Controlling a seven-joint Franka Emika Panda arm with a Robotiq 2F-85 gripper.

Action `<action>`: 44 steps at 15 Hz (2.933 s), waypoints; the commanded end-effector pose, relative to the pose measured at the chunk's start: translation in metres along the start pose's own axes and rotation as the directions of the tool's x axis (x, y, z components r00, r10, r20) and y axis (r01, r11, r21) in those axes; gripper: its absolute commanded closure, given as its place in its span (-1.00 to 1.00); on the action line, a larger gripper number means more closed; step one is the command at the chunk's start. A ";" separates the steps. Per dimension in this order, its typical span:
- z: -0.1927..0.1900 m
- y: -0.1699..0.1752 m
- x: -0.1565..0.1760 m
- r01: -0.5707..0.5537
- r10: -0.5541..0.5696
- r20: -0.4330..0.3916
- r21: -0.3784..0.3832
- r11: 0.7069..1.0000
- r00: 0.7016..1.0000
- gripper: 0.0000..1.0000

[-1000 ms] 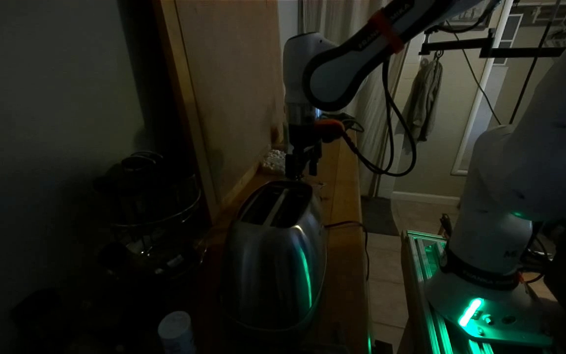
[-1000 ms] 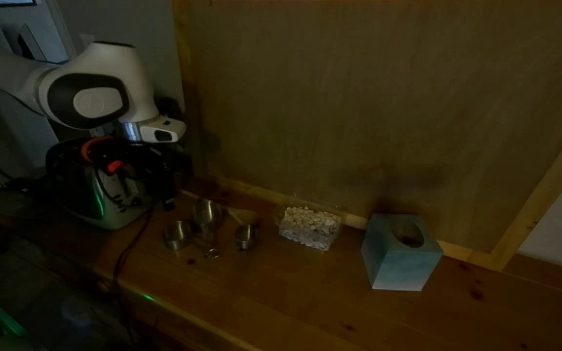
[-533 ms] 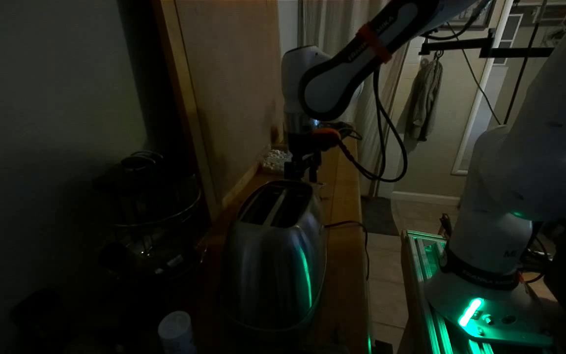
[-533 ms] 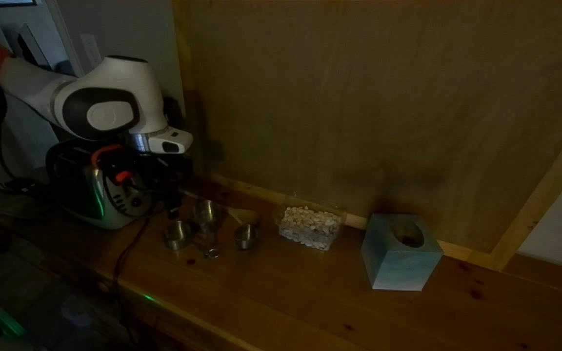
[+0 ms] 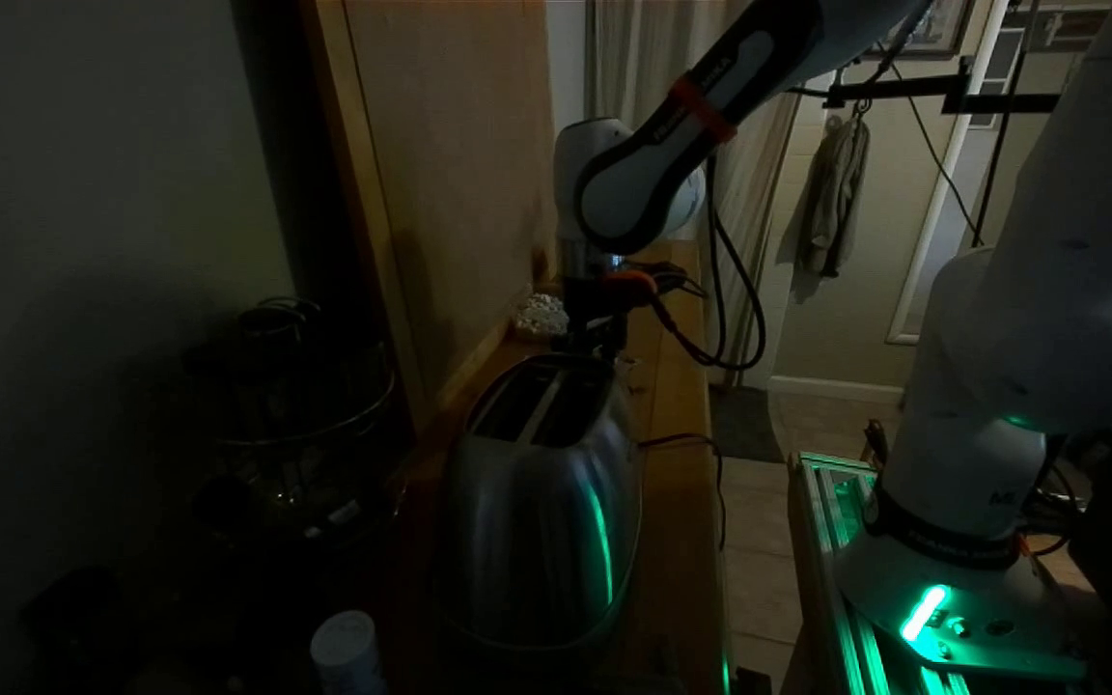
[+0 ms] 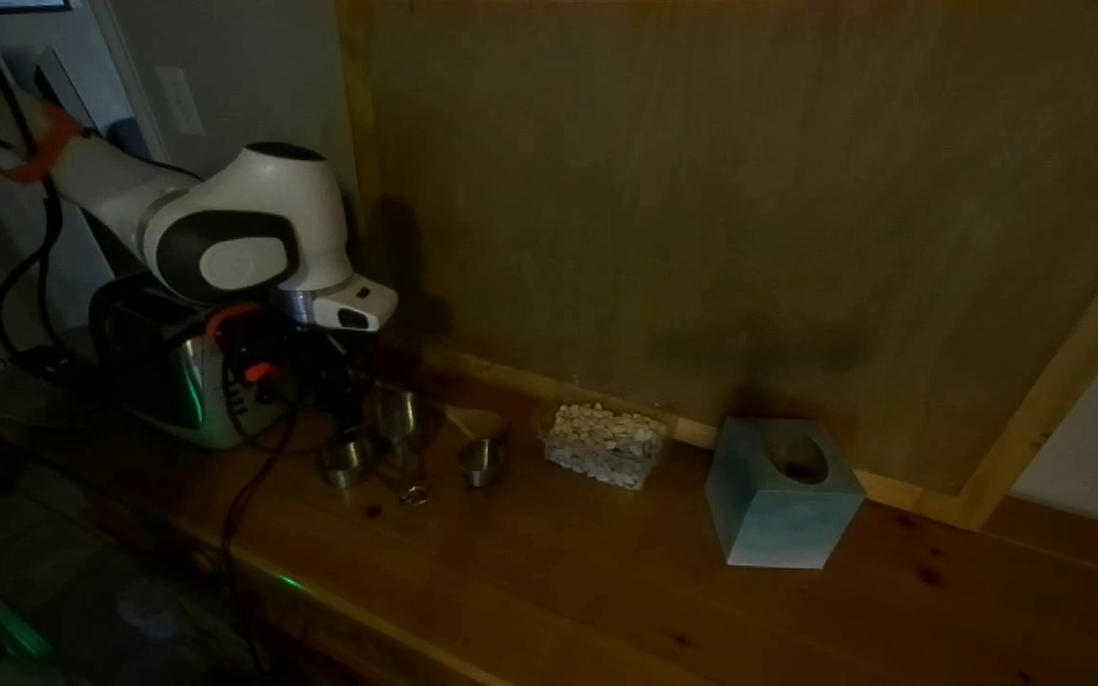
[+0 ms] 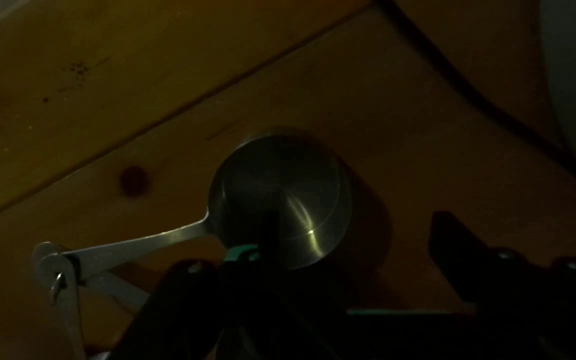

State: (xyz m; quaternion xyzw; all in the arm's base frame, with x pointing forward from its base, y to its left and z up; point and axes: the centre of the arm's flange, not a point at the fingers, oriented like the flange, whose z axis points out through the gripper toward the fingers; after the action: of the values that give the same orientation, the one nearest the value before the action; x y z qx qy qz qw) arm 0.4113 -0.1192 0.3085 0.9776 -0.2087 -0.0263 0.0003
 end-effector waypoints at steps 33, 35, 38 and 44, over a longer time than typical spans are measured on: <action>0.001 0.034 0.014 -0.070 0.073 0.042 -0.067 0.995 0.996 0.99; 0.000 0.033 0.016 -0.052 0.055 0.038 -0.061 0.997 0.998 0.99; -0.003 0.034 0.018 -0.030 0.032 0.033 -0.067 0.997 0.999 0.99; -0.014 0.042 0.016 0.013 -0.010 0.042 -0.073 0.997 0.999 0.99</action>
State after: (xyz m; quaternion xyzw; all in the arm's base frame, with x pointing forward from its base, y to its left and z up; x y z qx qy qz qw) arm 0.4139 -0.1558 0.3058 0.9740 -0.2192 -0.0509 0.0251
